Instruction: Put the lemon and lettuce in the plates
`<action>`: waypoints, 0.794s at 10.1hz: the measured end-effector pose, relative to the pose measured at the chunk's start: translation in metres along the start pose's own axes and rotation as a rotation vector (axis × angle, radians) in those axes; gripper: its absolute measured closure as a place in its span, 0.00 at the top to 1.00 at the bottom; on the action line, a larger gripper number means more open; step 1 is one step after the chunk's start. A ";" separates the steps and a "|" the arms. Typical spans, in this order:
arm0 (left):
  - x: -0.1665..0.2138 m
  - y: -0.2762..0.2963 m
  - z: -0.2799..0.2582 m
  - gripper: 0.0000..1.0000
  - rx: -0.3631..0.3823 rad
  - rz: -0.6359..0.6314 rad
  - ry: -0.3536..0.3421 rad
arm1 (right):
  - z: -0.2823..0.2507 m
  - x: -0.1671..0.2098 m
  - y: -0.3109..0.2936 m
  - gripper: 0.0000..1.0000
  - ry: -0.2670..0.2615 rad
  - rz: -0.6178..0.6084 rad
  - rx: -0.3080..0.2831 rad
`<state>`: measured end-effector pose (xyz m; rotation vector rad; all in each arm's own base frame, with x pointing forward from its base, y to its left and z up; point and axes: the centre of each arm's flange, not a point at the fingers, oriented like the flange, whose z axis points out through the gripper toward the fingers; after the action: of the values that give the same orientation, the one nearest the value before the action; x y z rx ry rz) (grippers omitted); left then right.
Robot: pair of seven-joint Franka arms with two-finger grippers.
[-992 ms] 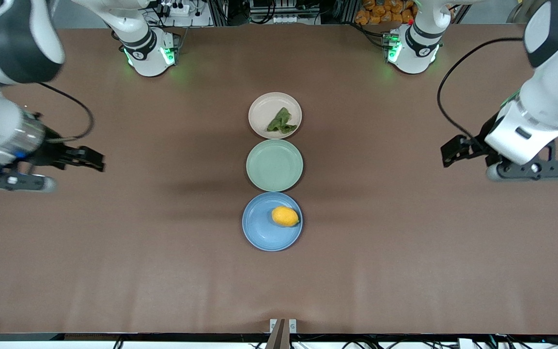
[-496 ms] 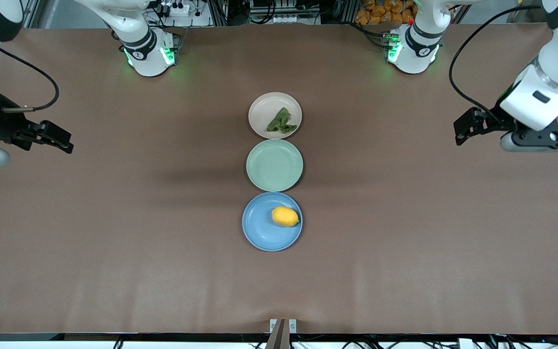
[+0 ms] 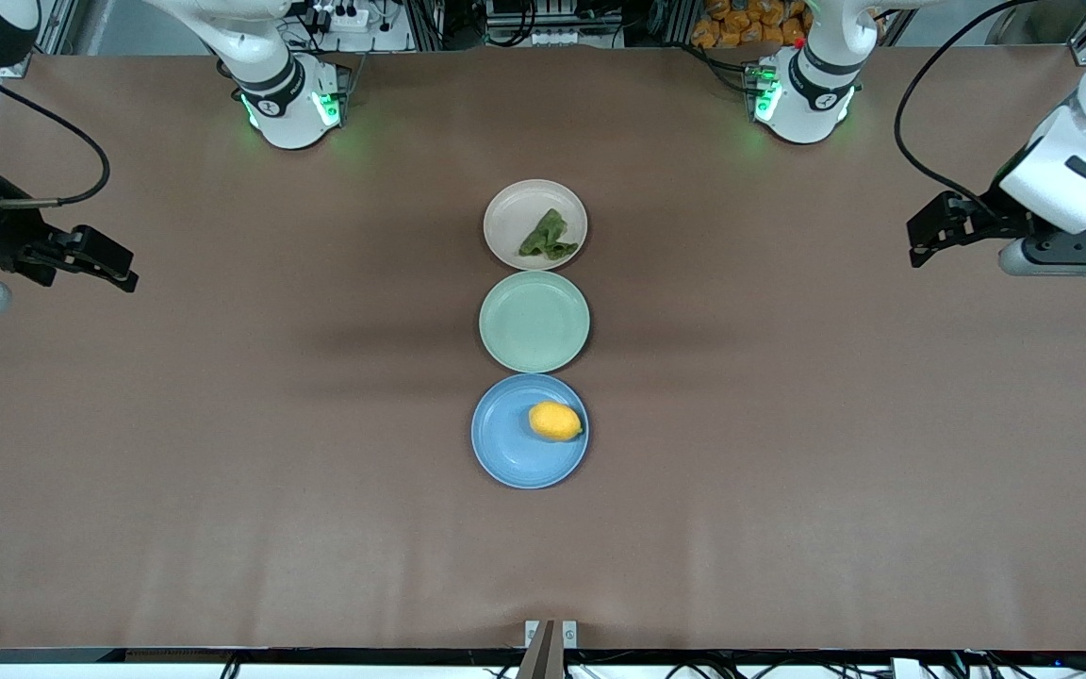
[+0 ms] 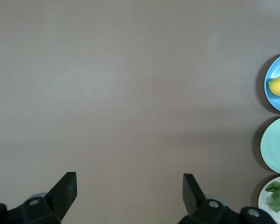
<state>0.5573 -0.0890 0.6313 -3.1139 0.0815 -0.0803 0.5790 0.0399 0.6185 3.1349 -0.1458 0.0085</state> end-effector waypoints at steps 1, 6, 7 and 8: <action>-0.001 -0.007 -0.001 1.00 0.002 -0.004 -0.001 | 0.004 0.000 0.000 1.00 -0.008 0.000 -0.001; -0.003 -0.014 -0.003 1.00 0.003 -0.015 0.001 | 0.016 -0.003 0.000 1.00 -0.046 -0.031 -0.007; -0.004 -0.012 -0.005 1.00 0.003 -0.012 0.004 | 0.017 -0.003 0.001 1.00 -0.048 -0.045 -0.007; -0.005 -0.010 -0.007 1.00 0.002 -0.008 0.008 | 0.018 -0.003 0.002 1.00 -0.050 -0.048 -0.008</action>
<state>0.5519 -0.0787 0.6388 -3.1119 0.0685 -0.0933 0.5763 0.0382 0.6008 3.1312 -0.0707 -0.0697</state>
